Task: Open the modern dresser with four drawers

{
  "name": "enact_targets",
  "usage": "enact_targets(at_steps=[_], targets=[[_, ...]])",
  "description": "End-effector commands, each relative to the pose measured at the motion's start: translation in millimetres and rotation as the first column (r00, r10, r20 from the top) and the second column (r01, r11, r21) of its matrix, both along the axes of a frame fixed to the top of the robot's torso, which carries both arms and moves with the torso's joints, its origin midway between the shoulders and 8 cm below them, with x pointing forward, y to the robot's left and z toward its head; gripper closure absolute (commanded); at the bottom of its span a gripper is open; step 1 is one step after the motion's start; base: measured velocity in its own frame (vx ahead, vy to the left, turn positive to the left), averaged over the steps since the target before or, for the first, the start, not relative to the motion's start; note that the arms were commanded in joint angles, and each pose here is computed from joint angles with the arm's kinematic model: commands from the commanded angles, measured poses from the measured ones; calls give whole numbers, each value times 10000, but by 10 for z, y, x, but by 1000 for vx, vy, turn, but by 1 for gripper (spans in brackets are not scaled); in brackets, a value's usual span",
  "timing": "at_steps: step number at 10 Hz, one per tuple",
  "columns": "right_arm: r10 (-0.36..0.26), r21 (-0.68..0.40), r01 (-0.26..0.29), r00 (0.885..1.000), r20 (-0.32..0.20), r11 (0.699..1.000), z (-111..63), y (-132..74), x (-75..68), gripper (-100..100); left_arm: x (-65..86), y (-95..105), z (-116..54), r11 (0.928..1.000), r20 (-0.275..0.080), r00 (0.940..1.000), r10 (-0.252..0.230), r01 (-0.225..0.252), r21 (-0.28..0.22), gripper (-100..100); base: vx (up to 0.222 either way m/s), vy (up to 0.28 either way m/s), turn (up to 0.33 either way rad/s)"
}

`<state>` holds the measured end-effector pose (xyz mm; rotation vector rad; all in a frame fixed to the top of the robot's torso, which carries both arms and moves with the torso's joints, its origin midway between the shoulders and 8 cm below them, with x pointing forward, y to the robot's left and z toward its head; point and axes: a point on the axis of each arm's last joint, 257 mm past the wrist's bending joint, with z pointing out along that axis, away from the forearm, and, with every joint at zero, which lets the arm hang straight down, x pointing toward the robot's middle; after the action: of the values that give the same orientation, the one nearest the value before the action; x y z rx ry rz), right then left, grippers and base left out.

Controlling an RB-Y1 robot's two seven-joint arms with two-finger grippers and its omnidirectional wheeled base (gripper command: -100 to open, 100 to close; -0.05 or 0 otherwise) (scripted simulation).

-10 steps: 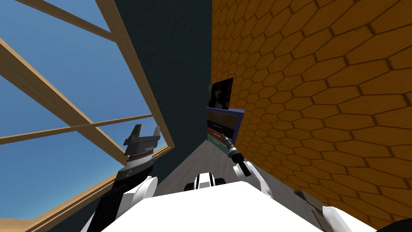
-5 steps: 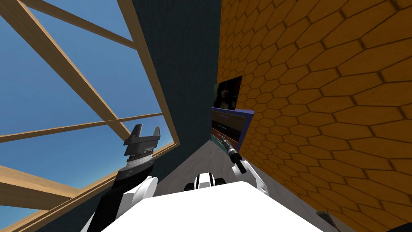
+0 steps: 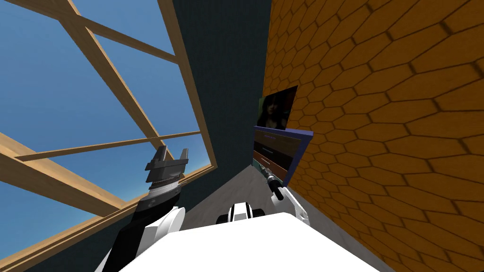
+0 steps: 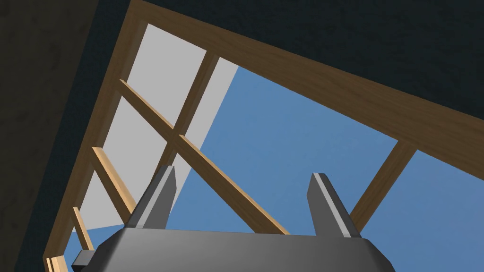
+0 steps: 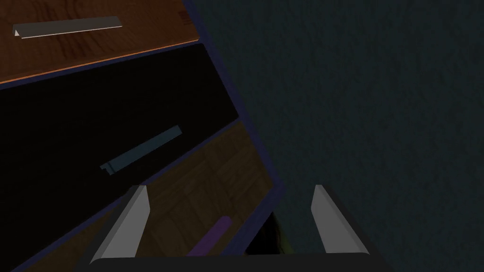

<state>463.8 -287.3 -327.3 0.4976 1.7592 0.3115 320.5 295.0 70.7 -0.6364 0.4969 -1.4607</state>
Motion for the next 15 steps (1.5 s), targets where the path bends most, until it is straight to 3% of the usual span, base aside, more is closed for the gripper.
enact_targets(at_steps=[1, 2, 3, 6, 8, 9, 10, 11, 12, 13, 14, 15], targets=[[-291, -411, 267, 9978, -592, 9988, -187, -122, -54, -100, 0, 0, 0, 10000, 0, 10000, 1, -1, 0, 0, 13, 6, 20], [-407, -1138, 274, 9924, -1161, 9931, -393, -212, -81, -100, 0, 0, 0, 10000, -1, 10000, 1, -1, 1, 0, 24, 19, 167], [-561, -1180, 406, 9898, -1313, 9922, -428, -251, -100, -100, 0, 0, 0, 10000, 0, 10000, 0, 0, 0, 0, 27, 17, 174], [-1077, -2658, 423, 9656, -2365, 9631, -768, -516, -188, -100, 0, 0, 0, 10000, -1, 10000, 1, -1, 1, 0, 41, 16, 180], [-1277, -2760, 528, 9568, -2610, 9597, -852, -575, -243, -100, 0, 0, 0, 10000, -1, 10000, 1, -1, 1, 0, 30, 10, 53], [-1664, -3526, 489, 9357, -3111, 9345, -1010, -753, -322, -100, 0, 0, 0, 10000, -1, 10000, 1, -1, 1, 0, 33, 12, 176], [-1715, -3545, 513, 9330, -3165, 9336, -1028, -767, -337, -100, 0, 0, 0, 10000, 0, 10000, 0, 0, 0, 0, 38, 7, 113], [-2076, -4264, 399, 9117, -3545, 9037, -1146, -944, -410, -100, 0, 0, 0, 10000, -1, 10000, 1, -1, 1, 0, 52, 12, 181], [-2196, -4308, 453, 9050, -3644, 9013, -1177, -976, -443, -100, 0, 0, 0, 10000, -1, 10000, 1, -1, 1, 0, 47, 6, 109], [-2486, -4953, 252, 8863, -3907, 8683, -1261, -1140, -504, -100, 0, 1, 0, 10000, -1, 10000, 2, -2, 1, 0, 53, -6, 199], [-2712, -5035, 350, 8735, -4042, 8633, -1298, -1197, -559, -100, 0, 0, 0, 10000, -1, 10000, 1, -1, 1, 0, 50, -8, 73], [-3111, -5665, 195, 8510, -4232, 8238, -1343, -1386, -627, -100, 0, 1, 0, 10000, -1, 10000, 2, -2, 1, 0, 68, 0, 102]])
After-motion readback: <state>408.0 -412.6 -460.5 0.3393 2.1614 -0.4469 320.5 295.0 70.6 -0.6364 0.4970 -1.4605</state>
